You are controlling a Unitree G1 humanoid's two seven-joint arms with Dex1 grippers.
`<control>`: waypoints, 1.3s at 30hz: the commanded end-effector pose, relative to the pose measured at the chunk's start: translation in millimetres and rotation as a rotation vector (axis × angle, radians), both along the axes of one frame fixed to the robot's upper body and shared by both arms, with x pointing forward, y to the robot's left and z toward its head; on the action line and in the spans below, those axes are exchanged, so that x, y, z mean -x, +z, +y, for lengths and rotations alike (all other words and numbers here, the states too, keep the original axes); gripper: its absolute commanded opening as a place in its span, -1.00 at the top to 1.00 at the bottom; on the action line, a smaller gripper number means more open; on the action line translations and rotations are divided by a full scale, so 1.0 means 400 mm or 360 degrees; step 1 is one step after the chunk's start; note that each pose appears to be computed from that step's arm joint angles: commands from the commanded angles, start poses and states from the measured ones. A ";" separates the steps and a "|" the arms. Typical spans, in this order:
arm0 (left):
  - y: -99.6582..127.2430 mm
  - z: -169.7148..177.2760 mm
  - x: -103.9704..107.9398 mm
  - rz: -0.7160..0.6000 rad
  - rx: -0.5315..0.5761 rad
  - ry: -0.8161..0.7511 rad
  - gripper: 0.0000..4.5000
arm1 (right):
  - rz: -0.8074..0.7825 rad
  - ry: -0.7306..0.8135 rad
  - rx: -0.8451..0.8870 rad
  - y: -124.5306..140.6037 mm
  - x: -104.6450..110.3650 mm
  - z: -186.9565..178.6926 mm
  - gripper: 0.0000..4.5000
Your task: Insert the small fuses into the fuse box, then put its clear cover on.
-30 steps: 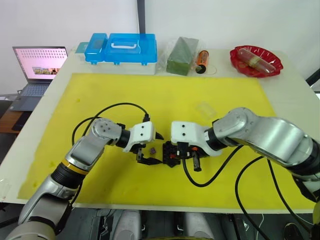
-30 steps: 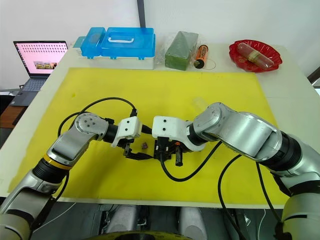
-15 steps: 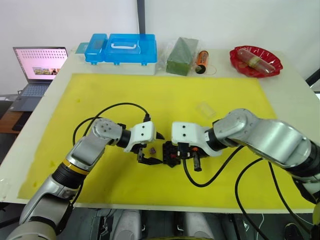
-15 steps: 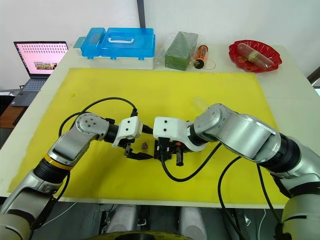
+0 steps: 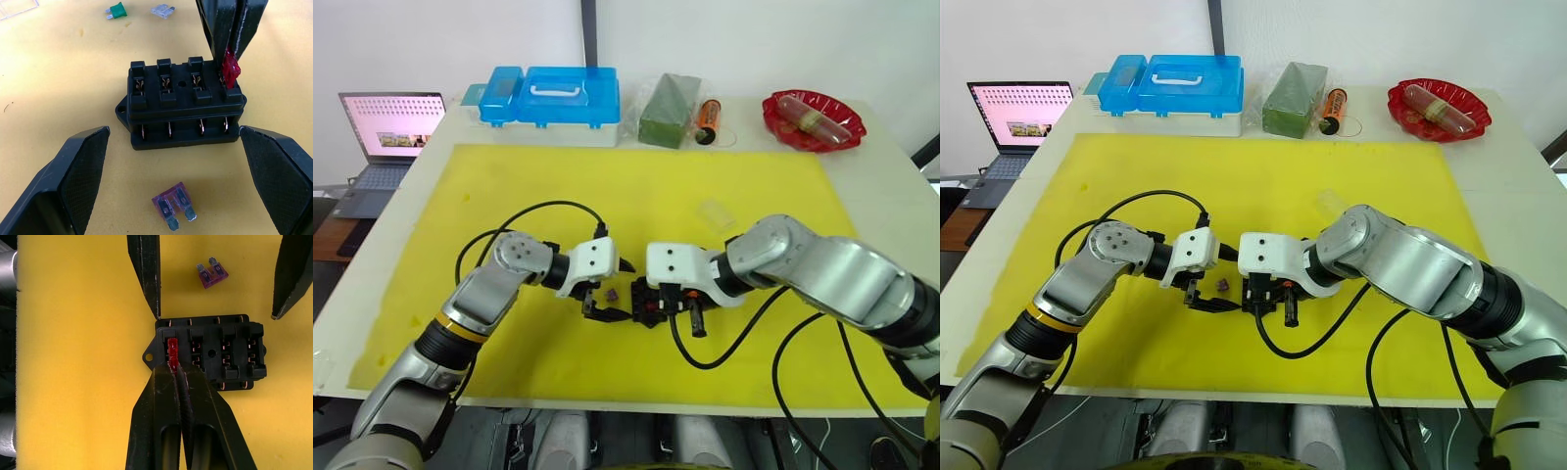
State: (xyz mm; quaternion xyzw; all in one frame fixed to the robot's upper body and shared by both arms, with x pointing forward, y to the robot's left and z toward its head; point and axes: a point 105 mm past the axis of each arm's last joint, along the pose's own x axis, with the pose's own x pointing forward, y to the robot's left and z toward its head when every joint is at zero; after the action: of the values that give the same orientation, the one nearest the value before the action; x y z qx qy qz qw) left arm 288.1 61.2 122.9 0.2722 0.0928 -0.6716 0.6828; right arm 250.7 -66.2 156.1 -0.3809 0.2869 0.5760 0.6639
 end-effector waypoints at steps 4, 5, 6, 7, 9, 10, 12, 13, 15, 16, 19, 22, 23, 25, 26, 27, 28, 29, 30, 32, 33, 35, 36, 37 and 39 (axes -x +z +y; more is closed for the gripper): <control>0.022 -0.006 0.006 -0.0066 0.0024 -0.0024 -0.97 | -0.0050 0.0047 0.0058 -0.005 -0.007 0.004 1.00; 0.022 -0.007 0.006 -0.0066 0.0024 -0.0023 -0.97 | -0.0053 0.0045 0.0079 -0.010 -0.010 0.002 1.00; 0.021 -0.007 0.006 -0.0068 0.0024 -0.0022 -0.97 | -0.0049 0.0041 0.0101 -0.015 -0.012 -0.001 1.00; 0.021 -0.007 0.006 -0.0069 0.0025 -0.0021 -0.97 | -0.0051 0.0041 0.0120 -0.020 -0.013 -0.003 1.00; 0.020 -0.009 0.006 -0.0071 0.0027 -0.0019 -0.97 | -0.0051 0.0045 0.0149 -0.028 -0.015 -0.007 1.00; 0.020 -0.009 0.006 -0.0071 0.0028 -0.0019 -0.97 | -0.0050 0.0047 0.0162 -0.033 -0.015 -0.008 1.00; 0.020 -0.010 0.006 -0.0071 0.0030 -0.0017 -0.97 | -0.0059 0.0053 0.0184 -0.039 -0.017 -0.009 1.00; 0.020 -0.011 0.006 -0.0071 0.0031 -0.0016 -0.97 | -0.0064 0.0055 0.0191 -0.041 -0.019 -0.010 1.00; 0.020 -0.012 0.005 -0.0071 0.0032 -0.0012 -0.97 | -0.0087 0.0046 0.0219 -0.047 -0.026 -0.010 1.00; 0.020 -0.012 0.005 -0.0072 0.0034 -0.0010 -0.97 | -0.0102 0.0039 0.0229 -0.047 -0.031 -0.009 1.00; 0.020 -0.013 0.004 -0.0072 0.0037 -0.0001 -0.97 | -0.0142 0.0027 0.0231 -0.039 -0.040 -0.005 1.00; 0.019 -0.012 0.003 -0.0070 0.0038 0.0005 -0.97 | -0.0182 0.0024 0.0218 -0.023 -0.045 -0.003 1.00; 0.018 -0.011 0.003 -0.0068 0.0037 0.0008 -0.97 | -0.0193 0.0021 0.0215 -0.018 -0.046 -0.003 1.00; 0.015 -0.009 0.003 -0.0066 0.0034 0.0012 -0.97 | -0.0218 0.0019 0.0214 -0.009 -0.046 -0.005 1.00; 0.013 -0.008 0.002 -0.0065 0.0033 0.0015 -0.97 | -0.0233 0.0031 0.0216 -0.005 -0.043 -0.005 1.00; 0.012 -0.007 0.002 -0.0065 0.0032 0.0016 -0.97 | -0.0245 0.0040 0.0223 -0.004 -0.041 -0.005 1.00; 0.012 -0.007 0.001 -0.0064 0.0031 0.0018 -0.97 | -0.0257 0.0048 0.0234 -0.006 -0.039 -0.006 1.00; 0.012 -0.007 0.001 -0.0064 0.0031 0.0019 -0.97 | -0.0261 0.0053 0.0240 -0.008 -0.037 -0.006 1.00; 0.011 -0.007 0.000 -0.0063 0.0032 0.0021 -0.97 | -0.0260 0.0057 0.0241 -0.010 -0.035 -0.004 1.00; 0.011 -0.007 -0.001 -0.0063 0.0033 0.0022 -0.97 | -0.0238 0.0050 0.0241 -0.023 -0.032 0.000 1.00; 0.011 -0.007 -0.002 -0.0063 0.0033 0.0022 -0.97 | -0.0225 0.0046 0.0241 -0.030 -0.031 0.001 1.00; 0.011 -0.007 -0.002 -0.0062 0.0034 0.0022 -0.97 | -0.0196 0.0034 0.0234 -0.037 -0.028 0.002 1.00; 0.011 -0.008 -0.002 -0.0062 0.0034 0.0022 -0.97 | -0.0185 0.0026 0.0230 -0.039 -0.029 0.001 1.00; 0.011 -0.008 -0.003 -0.0061 0.0034 0.0022 -0.97 | -0.0178 0.0021 0.0228 -0.040 -0.029 0.000 1.00; 0.009 -0.008 -0.003 -0.0060 0.0033 0.0023 -0.97 | -0.0174 0.0014 0.0226 -0.040 -0.030 -0.001 1.00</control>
State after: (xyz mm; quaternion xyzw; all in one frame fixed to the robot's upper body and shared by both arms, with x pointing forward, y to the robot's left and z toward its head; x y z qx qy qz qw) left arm 288.5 60.1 120.6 0.2693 0.0903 -0.6640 0.6917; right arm 255.0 -59.6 145.1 -0.4569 0.2754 0.5609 0.6331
